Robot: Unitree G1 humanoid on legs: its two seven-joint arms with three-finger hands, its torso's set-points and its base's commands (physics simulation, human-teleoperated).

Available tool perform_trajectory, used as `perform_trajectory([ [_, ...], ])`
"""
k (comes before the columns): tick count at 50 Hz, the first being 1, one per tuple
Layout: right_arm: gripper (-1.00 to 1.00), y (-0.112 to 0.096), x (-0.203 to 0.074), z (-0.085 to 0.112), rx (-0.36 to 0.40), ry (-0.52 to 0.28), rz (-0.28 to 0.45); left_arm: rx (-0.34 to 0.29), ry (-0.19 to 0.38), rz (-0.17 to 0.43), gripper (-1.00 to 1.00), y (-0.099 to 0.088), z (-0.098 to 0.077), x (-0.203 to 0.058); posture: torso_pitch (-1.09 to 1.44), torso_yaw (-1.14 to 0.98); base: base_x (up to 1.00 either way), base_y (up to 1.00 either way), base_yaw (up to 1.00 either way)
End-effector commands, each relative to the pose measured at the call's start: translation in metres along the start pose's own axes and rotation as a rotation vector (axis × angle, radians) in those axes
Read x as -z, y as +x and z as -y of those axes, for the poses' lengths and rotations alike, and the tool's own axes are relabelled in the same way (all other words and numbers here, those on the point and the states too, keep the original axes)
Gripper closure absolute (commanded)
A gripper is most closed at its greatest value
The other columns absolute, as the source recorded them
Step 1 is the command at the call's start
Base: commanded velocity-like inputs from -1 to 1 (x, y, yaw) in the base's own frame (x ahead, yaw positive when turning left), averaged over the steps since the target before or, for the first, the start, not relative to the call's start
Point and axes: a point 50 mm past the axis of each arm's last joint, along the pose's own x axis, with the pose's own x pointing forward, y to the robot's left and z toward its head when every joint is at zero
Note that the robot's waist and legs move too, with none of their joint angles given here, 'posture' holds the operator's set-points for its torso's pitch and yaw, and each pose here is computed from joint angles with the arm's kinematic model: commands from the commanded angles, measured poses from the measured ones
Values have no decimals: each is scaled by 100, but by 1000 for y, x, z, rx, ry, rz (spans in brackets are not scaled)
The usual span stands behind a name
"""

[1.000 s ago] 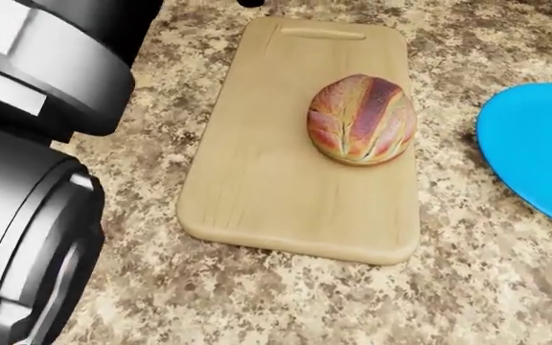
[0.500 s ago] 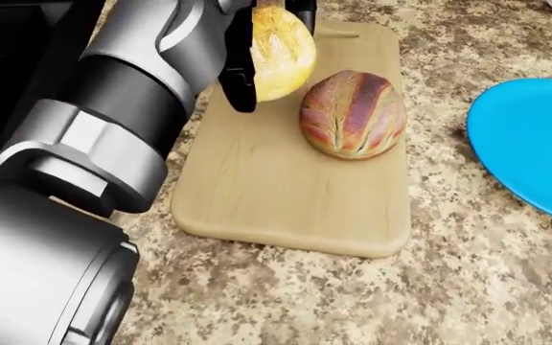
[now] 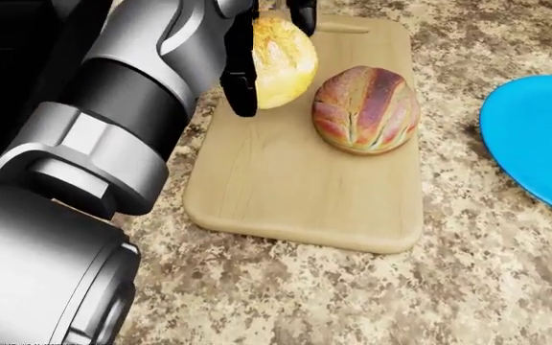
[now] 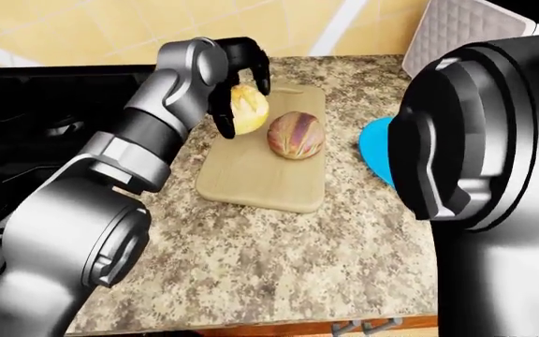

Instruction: Place all breads on the cutting board.

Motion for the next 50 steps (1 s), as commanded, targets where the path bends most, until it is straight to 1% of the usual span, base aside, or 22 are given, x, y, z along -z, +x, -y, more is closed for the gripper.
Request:
perform_trajectory([
  [1,-100,-3,-2,5,31,-3,6,-98,19,26,-100,-11,-27,-10,0,0,0,0,0],
  [12,-100,-4,-4,6,30,-3,7,-93,20,17,-100,-13,-30,-10,0,0,0,0,0],
  [15,-100,-3,-1,4,28,2,2,-97,-26,29,-100,-15,-36,-10,0,0,0,0,0],
  [18,-100,-2,4,1,25,9,-5,-126,-114,65,-100,-23,-52,-14,0,0,0,0,0],
  [20,-100,-2,6,0,23,10,-9,-154,-205,95,-100,-30,-65,-13,0,0,0,0,0],
  [21,-100,-3,8,-2,24,16,-12,-158,-307,138,-100,-34,-72,-18,0,0,0,0,0],
  [22,-100,-4,12,-4,24,22,-18,-163,-370,178,-100,-37,-77,-21,0,0,0,0,0],
  [23,-100,-4,13,-5,23,24,-21,-158,-401,182,-100,-37,-77,-21,0,0,0,0,0],
  [25,-100,-4,16,-5,22,27,-31,-171,-529,220,-100,-42,-85,-16,0,0,0,0,0],
  [26,-100,-4,16,-4,24,32,-30,-192,-638,230,-100,-45,-92,-7,0,0,0,0,0],
  [27,-100,-4,17,-5,23,33,-32,-197,-654,231,-100,-45,-92,-5,0,0,0,0,0],
  [31,-100,-2,36,-15,9,86,-80,-212,-813,255,-100,-41,-86,13,0,0,0,0,0],
  [34,-100,-6,54,-24,3,128,-127,-221,-962,343,-100,-50,-97,16,0,0,0,0,0],
  [35,-100,-7,58,-25,5,140,-138,-223,-973,353,-100,-51,-99,16,0,0,0,0,0],
  [38,-100,-13,77,-33,11,183,-182,-276,-1106,423,-100,-66,-116,24,0,0,0,0,0],
  [39,-100,-14,80,-34,14,182,-187,-281,-1099,426,-100,-67,-116,25,0,0,0,0,0],
  [40,-100,-16,87,-36,16,196,-205,-289,-1167,459,-100,-72,-119,24,0,0,0,0,0],
  [41,-100,-17,89,-37,17,202,-207,-286,-1160,453,-100,-72,-117,24,0,0,0,0,0],
  [43,-100,-22,94,-35,26,208,-225,-328,-1205,512,-100,-84,-121,23,0,0,0,0,0],
  [44,-100,-23,95,-34,30,209,-231,-352,-1211,540,-100,-93,-123,23,0,0,0,0,0],
  [45,-100,-25,96,-34,32,210,-236,-378,-1260,574,-100,-104,-129,23,0,0,0,0,0],
  [50,-100,-27,97,-31,38,209,-244,-529,-1372,688,-100,-148,-150,33,0,0,0,0,0],
])
